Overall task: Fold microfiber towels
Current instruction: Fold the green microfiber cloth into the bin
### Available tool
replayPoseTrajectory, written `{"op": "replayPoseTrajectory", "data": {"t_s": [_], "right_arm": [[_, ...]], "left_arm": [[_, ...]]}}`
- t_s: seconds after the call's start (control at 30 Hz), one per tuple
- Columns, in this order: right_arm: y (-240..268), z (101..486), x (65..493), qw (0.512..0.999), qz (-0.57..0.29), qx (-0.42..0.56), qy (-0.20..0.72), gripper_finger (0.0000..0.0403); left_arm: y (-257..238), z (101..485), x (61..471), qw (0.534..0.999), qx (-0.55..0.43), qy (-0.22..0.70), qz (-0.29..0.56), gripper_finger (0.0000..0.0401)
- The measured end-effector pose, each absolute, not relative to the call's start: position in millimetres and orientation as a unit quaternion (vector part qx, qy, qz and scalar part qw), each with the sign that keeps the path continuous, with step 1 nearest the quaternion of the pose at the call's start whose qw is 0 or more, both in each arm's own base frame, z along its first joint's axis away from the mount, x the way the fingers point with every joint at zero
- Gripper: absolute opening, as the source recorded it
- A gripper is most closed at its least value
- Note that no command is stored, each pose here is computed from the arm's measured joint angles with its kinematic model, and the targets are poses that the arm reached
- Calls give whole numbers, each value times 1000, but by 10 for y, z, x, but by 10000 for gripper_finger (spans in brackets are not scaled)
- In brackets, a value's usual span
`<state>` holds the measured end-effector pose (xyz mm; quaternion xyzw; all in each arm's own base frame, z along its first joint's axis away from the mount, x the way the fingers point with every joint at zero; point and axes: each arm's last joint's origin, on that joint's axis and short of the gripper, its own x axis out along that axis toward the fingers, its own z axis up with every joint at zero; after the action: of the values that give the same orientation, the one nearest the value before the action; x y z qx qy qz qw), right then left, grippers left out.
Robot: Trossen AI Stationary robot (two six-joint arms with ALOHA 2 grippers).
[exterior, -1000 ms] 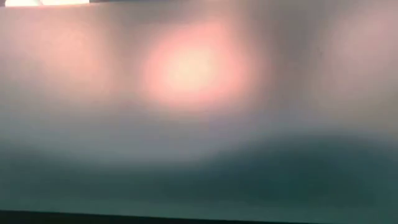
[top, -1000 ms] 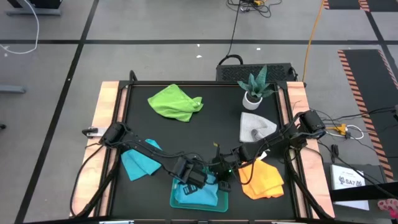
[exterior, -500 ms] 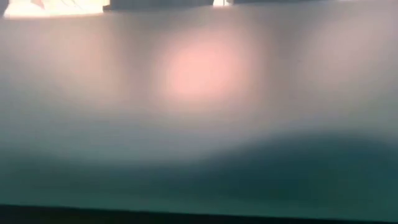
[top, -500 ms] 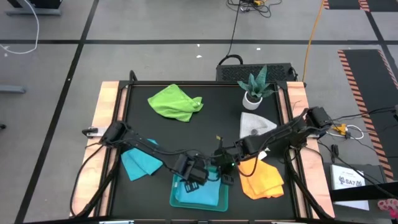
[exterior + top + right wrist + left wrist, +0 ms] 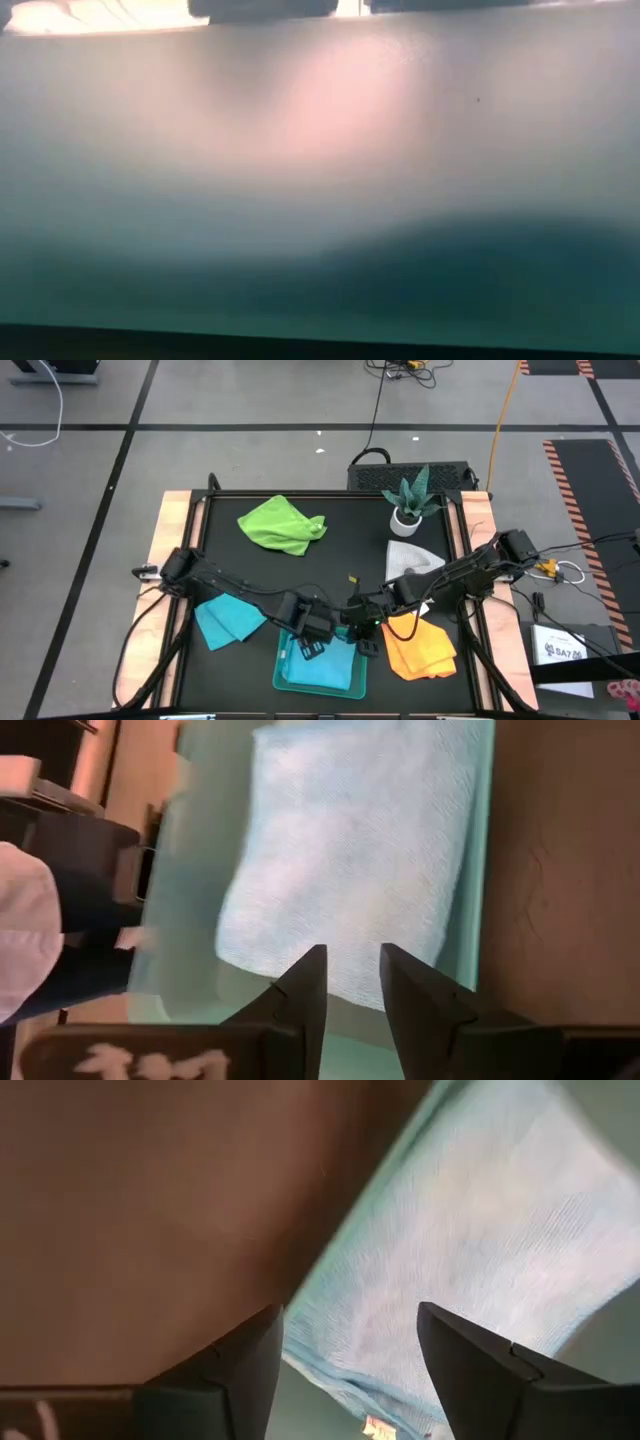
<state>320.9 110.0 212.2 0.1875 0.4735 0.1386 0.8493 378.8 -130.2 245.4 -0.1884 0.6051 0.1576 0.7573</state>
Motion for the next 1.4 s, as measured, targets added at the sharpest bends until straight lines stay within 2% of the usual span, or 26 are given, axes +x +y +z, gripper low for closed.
{"op": "replayPoseTrajectory", "data": {"t_s": [0.27, 0.5, 0.7, 0.9, 1.2, 1.3, 1.4], "right_arm": [[1000, 2412, 3181, 885, 130, 187, 407, 69], [752, 2920, 2975, 937, 62, 155, 306, 67], [488, 3194, 2841, 966, -10, 104, 237, 67], [181, 3187, 2864, 965, -56, 93, 239, 67], [-106, 3252, 2808, 963, -104, 106, 224, 67], [-157, 3273, 2795, 964, -111, 108, 216, 67], [-193, 3299, 2744, 964, -115, 103, 218, 67]], "left_arm": [[-1073, 3191, 3465, 834, -180, 454, 257, 228], [-841, 3636, 3127, 860, -138, 351, 342, 227], [-599, 3706, 3049, 851, -87, 368, 366, 228], [-261, 3635, 3126, 827, -24, 426, 367, 227], [526, 3508, 3217, 789, 22, 522, 324, 227], [828, 3497, 3159, 772, 20, 536, 342, 227], [1167, 3476, 3055, 751, -34, 535, 386, 227]]}}
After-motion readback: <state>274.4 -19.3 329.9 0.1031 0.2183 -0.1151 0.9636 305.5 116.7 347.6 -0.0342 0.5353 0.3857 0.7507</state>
